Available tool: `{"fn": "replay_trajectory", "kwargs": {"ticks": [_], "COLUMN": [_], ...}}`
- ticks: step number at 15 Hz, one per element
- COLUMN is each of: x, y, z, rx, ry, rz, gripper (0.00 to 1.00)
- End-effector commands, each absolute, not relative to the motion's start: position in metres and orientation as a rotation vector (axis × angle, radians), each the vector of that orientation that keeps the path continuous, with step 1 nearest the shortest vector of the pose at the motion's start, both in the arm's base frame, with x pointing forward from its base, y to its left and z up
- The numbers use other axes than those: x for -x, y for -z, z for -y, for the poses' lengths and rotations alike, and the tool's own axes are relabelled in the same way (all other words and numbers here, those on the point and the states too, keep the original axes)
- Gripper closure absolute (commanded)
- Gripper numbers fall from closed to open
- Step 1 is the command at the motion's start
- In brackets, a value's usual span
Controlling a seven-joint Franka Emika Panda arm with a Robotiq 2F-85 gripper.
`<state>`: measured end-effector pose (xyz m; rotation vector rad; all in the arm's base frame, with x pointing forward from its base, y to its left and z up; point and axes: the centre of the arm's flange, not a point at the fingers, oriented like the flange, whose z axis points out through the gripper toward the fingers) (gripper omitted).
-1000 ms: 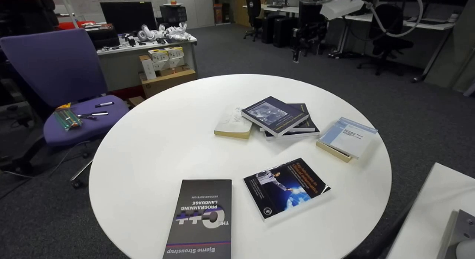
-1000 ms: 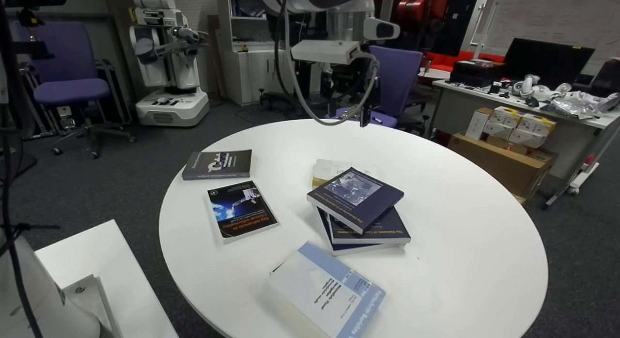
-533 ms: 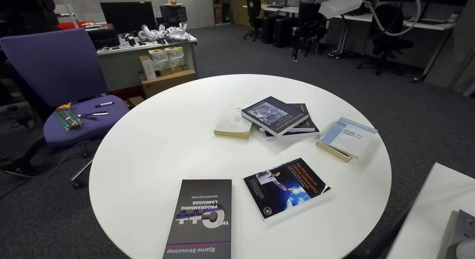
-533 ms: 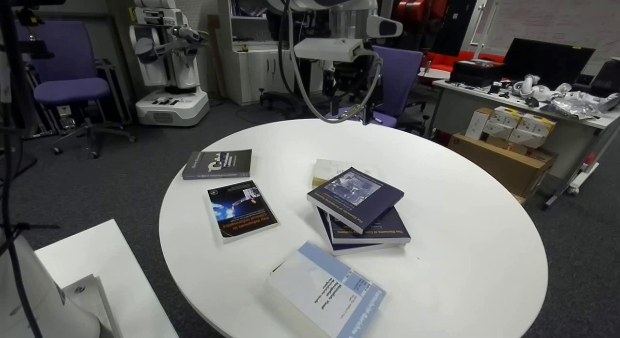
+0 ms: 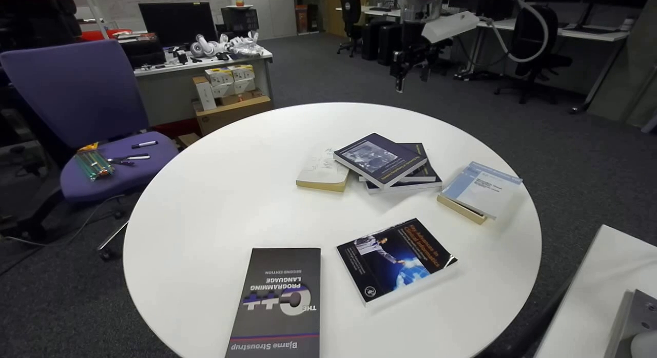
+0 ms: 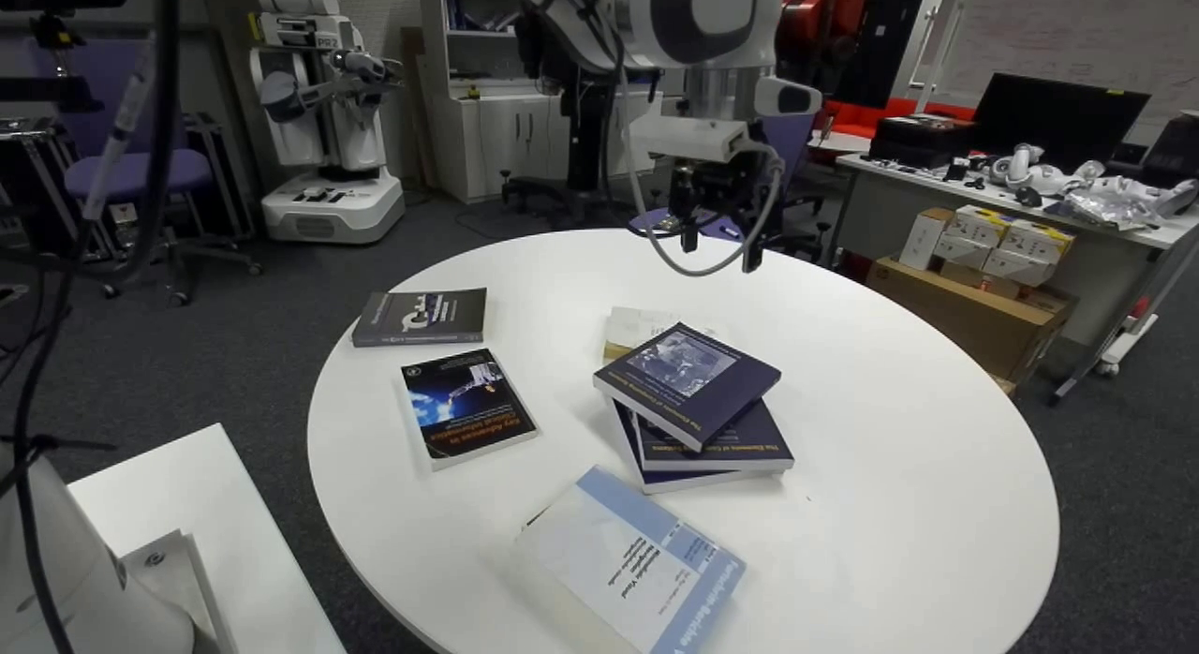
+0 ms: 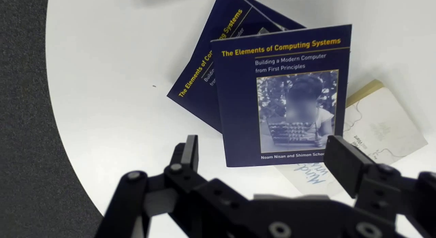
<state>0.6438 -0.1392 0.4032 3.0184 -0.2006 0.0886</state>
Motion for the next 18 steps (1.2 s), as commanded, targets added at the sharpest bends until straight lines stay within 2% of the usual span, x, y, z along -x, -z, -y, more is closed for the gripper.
{"fn": "replay_trajectory", "kwargs": {"ticks": [1, 10, 18], "x": [-0.709, -0.789, -0.825], "y": [-0.384, -0.316, -0.278], "z": [0.152, 0.120, 0.092], "rx": [-2.965, -2.898, -2.745], "ry": [-0.075, -0.150, -0.276], "rz": [0.246, 0.300, 0.276], "gripper": [0.00, 0.00, 0.00]}}
